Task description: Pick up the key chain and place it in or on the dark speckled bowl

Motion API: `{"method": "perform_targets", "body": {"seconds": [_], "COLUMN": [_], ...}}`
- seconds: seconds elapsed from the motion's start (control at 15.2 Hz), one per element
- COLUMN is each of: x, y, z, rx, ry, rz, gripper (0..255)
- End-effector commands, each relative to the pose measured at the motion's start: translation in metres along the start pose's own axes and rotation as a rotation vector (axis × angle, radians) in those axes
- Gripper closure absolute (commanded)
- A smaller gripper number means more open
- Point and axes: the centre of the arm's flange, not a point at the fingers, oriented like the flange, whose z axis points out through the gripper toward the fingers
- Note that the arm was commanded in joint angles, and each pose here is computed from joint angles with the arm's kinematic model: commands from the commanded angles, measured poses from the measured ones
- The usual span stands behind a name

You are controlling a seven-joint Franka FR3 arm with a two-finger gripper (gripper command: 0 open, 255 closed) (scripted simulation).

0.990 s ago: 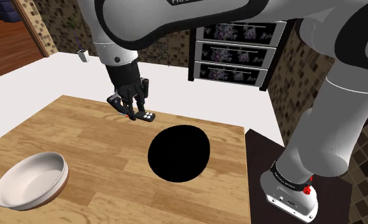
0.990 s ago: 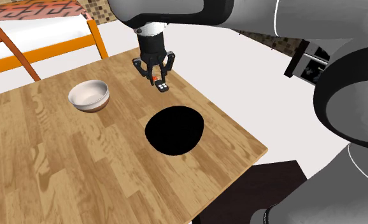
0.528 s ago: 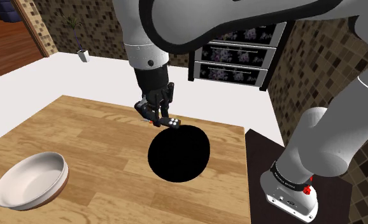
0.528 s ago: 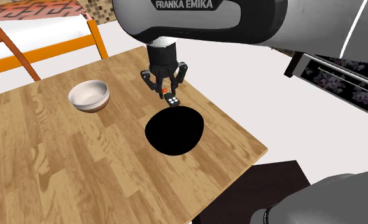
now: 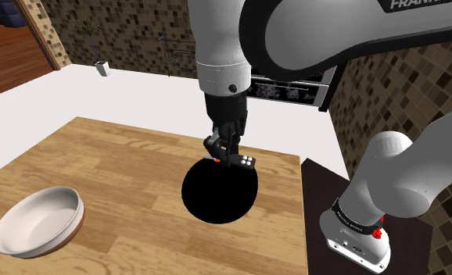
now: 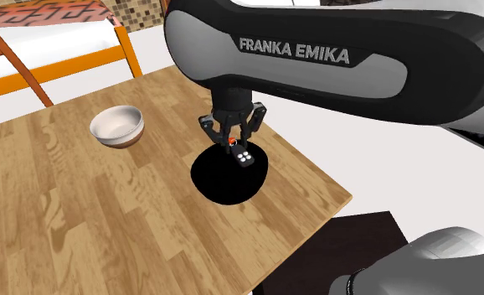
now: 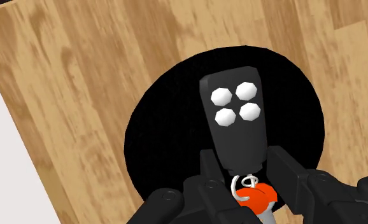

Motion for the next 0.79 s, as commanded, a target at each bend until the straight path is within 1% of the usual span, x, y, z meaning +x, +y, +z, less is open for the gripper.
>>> {"method": "perform_targets", "body": {"seconds": [0.0, 0.73], "x": [-0.003, 0.002], "y": [0.001, 0.001], "z": [0.008, 0.066], "rx": [0.000, 0.000], "ry": [0.000, 0.000], "rz": [0.000, 0.000], "gripper": [255, 255]}}
